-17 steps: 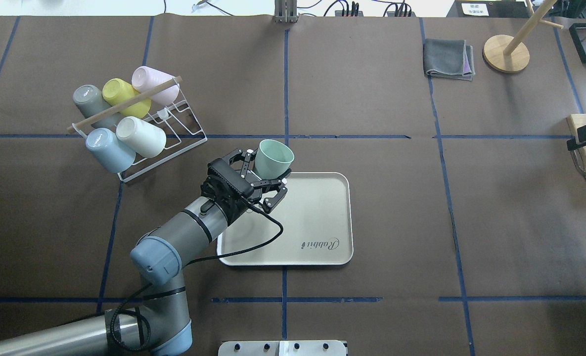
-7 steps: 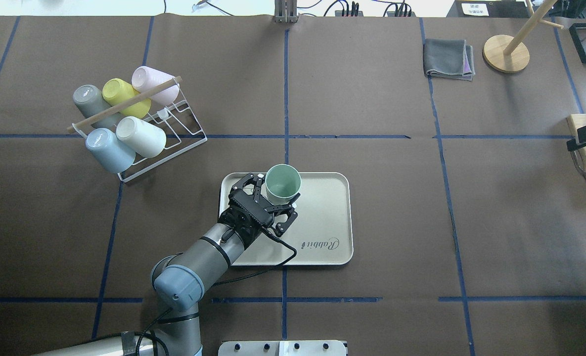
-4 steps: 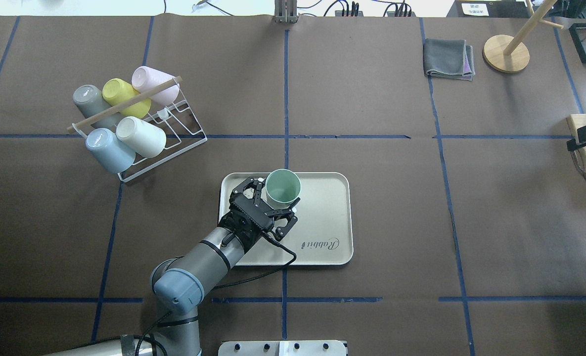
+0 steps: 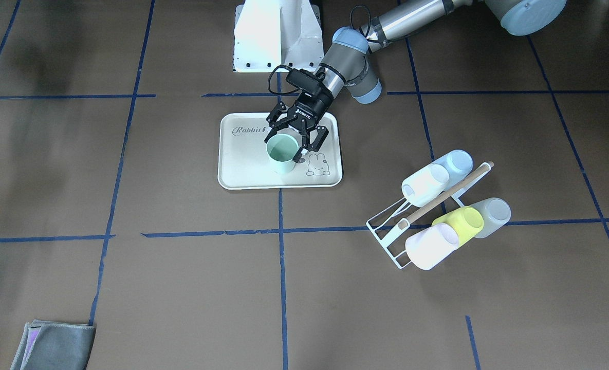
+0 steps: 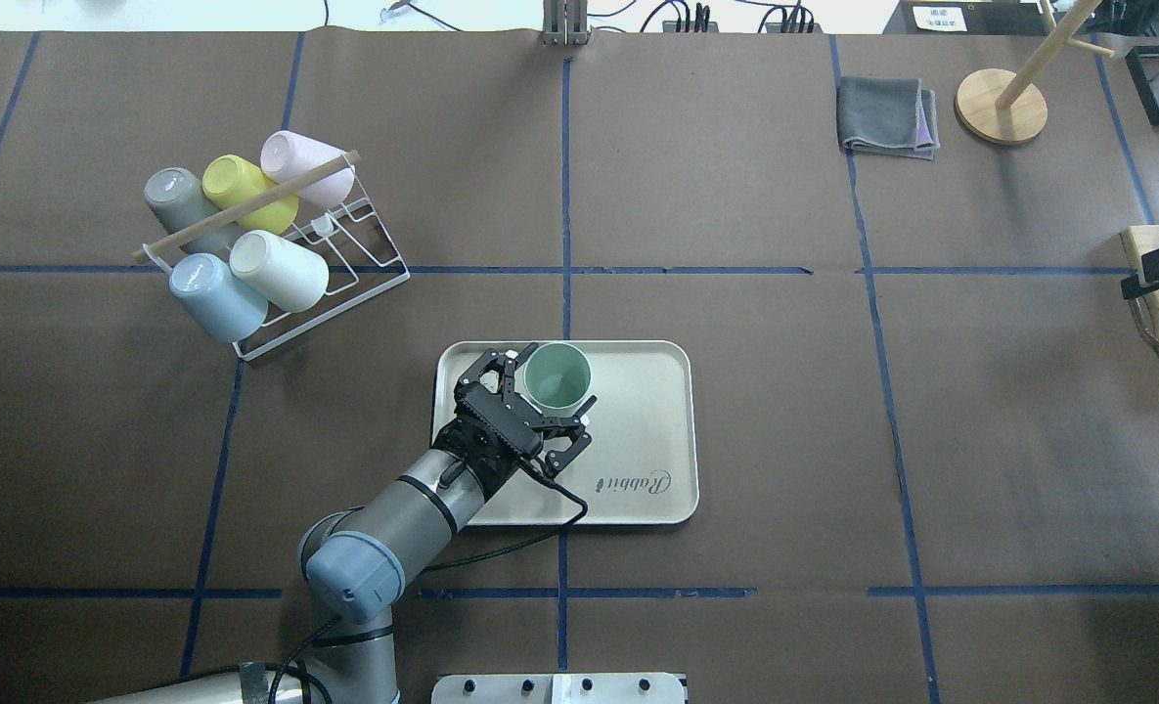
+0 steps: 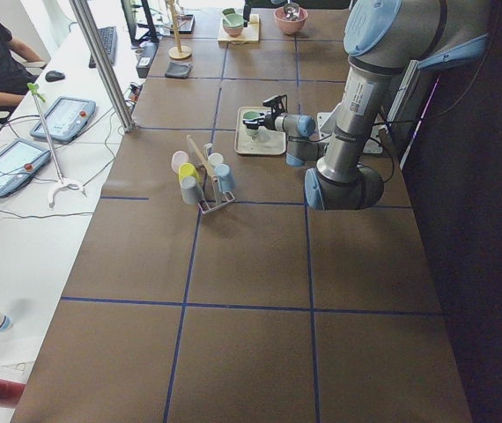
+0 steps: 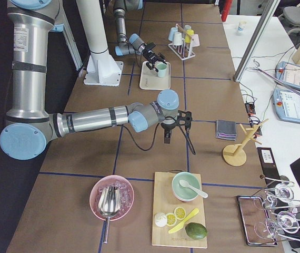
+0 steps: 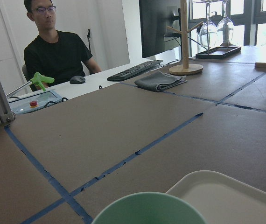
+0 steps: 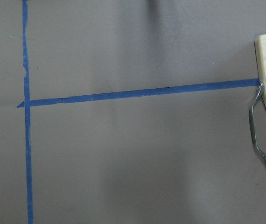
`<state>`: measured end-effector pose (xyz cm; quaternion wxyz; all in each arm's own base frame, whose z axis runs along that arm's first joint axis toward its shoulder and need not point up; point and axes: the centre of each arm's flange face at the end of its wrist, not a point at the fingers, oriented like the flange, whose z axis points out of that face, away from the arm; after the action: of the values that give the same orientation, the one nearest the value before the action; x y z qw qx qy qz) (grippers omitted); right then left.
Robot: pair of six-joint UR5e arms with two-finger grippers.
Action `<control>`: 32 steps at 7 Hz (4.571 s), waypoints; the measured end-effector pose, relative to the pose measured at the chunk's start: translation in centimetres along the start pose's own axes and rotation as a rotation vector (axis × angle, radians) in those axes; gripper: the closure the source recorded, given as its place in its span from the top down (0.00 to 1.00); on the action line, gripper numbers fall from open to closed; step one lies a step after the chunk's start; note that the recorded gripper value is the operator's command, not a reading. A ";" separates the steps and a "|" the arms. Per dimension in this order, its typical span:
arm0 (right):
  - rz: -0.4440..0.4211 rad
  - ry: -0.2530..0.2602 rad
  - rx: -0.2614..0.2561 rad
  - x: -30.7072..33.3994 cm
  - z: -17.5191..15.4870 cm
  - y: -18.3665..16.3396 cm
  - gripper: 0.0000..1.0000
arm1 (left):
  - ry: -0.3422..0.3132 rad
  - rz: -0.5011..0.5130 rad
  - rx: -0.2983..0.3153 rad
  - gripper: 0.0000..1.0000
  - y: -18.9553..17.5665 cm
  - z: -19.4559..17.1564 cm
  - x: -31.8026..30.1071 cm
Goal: Pick up and place green cup on tray
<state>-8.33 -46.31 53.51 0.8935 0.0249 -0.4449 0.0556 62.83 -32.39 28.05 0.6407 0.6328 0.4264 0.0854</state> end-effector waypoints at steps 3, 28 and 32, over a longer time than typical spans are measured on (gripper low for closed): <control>0.001 0.001 -0.001 0.0 0.0 0.0 1.00 | 0.009 0.026 0.041 0.99 -2.7 -1.4 -0.8; -0.192 0.165 -0.138 11.8 -6.2 -0.1 1.00 | -0.215 -0.640 -1.323 1.00 -2.6 -40.1 -67.2; -0.204 0.161 -0.130 11.5 -6.5 -0.3 1.00 | -0.207 -0.615 -1.307 1.00 -3.3 -40.0 -66.9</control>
<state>3.71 -45.13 58.74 0.9271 0.0077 -0.3694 -0.0626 -6.38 -46.87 61.07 0.9197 -0.0224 0.3840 0.0784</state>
